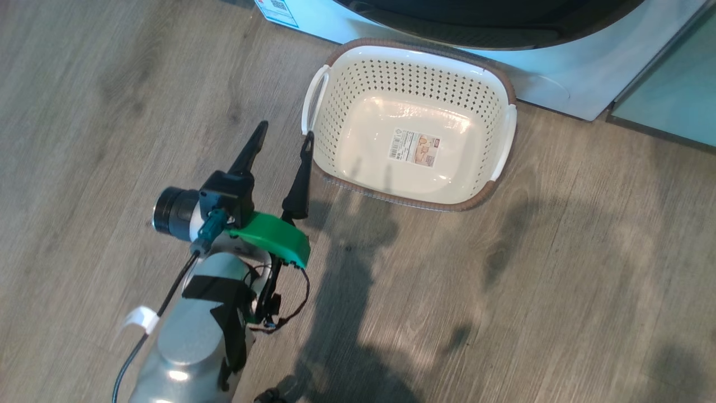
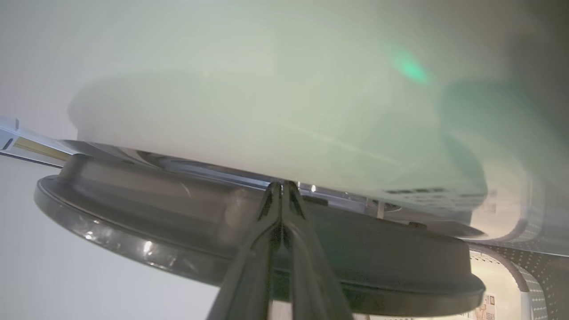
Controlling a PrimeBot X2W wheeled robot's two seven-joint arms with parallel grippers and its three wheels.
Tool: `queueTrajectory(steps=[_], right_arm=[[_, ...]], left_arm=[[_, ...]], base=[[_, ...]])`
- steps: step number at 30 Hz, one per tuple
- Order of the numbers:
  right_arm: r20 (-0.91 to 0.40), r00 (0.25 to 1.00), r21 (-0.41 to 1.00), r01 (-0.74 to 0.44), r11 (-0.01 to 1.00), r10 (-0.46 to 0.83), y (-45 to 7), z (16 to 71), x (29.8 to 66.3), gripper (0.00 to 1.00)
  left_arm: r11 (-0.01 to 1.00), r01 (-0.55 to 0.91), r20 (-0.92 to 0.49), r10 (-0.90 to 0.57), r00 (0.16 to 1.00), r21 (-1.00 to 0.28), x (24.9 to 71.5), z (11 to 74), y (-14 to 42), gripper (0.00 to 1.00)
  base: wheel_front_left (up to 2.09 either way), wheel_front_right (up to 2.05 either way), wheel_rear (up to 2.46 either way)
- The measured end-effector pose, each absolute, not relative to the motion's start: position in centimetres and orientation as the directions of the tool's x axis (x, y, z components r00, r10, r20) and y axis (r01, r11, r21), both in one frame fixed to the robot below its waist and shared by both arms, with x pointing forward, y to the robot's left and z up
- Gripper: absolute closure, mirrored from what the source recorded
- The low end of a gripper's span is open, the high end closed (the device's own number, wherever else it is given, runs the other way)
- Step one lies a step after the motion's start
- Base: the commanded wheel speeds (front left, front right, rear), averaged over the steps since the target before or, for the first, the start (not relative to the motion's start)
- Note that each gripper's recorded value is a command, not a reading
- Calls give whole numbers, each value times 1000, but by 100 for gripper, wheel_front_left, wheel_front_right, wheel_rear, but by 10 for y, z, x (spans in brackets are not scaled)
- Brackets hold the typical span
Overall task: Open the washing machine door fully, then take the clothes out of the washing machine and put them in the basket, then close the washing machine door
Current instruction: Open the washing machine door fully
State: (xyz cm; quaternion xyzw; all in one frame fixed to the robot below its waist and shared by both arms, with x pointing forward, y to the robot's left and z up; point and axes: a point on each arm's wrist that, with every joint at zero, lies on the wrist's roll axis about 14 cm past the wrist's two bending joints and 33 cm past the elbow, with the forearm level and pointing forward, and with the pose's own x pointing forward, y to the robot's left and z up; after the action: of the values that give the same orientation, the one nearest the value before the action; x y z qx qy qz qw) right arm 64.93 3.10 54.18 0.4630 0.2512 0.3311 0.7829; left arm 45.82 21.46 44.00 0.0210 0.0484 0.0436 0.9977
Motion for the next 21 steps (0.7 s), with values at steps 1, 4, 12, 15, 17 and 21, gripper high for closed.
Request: queueTrajectory(steps=[1, 4, 12, 15, 17, 21], right_arm=[[-86, 654, 891, -287, 351, 751, 31, 542, 650, 100], [-90, 654, 893, -282, 352, 751, 32, 540, 650, 100], [-118, 615, 892, -279, 355, 780, 35, 536, 644, 100], [-127, 592, 892, -283, 353, 796, 37, 536, 640, 100], [-131, 578, 890, -289, 353, 805, 39, 537, 637, 100], [-139, 547, 883, -310, 354, 826, 44, 541, 630, 100]], left_arm=[[995, -87, -91, 91, 992, 47, 459, 441, 215, 0], [995, -90, -88, 94, 992, 50, 460, 442, 216, 0], [995, -90, -80, 94, 992, 49, 461, 445, 215, 0], [995, -88, -78, 92, 993, 48, 461, 445, 215, 0], [995, -87, -76, 91, 993, 47, 461, 446, 214, 0], [995, -86, -69, 89, 994, 45, 461, 449, 213, 0]], base=[[0, 0, 0], [0, 0, 0], [0, 0, 0], [0, 0, 0], [0, 0, 0], [0, 0, 0]])
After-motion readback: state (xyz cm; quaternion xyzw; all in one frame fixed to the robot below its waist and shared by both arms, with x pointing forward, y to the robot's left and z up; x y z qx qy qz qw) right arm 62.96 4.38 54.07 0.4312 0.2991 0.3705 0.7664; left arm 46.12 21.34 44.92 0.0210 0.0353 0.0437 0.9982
